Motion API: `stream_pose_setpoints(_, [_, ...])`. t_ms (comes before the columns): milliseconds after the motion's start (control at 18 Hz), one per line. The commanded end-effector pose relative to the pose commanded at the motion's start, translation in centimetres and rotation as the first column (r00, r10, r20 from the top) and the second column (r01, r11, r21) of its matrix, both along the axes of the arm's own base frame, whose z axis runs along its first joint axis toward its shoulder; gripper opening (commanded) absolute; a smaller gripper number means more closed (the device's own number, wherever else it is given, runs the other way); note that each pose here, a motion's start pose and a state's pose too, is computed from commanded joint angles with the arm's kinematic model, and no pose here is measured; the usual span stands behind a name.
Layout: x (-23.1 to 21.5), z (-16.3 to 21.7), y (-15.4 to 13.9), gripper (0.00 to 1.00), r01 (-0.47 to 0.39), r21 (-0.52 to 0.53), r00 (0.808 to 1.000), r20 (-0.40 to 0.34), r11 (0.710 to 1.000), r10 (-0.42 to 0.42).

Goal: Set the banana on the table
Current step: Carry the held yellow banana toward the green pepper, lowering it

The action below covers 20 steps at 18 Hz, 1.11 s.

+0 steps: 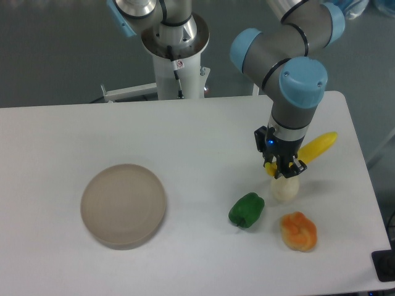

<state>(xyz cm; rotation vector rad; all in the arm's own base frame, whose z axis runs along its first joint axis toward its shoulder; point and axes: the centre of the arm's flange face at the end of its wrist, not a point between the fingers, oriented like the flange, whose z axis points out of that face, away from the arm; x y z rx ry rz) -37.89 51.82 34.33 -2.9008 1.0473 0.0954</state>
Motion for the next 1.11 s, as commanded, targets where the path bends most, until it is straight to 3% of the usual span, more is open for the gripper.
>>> stream_pose_setpoints(333, [1.0,-1.6,-0.8,0.00,0.003,-0.058,1.000,-0.003,0.998,-0.003])
stream_pose_setpoints(611, [3.3,-3.6,-3.3,0.00,0.018,-0.096,0.999,0.030,0.995,-0.015])
stream_pose_setpoints(889, [4.1,-4.0,-0.9,0.00,-0.003,-0.055,1.000,-0.020,0.998,0.002])
stream_pose_setpoints(1111, [8.8,-5.2,-0.4,0.00,-0.078,-0.042,0.997,-0.015,0.996,0.078])
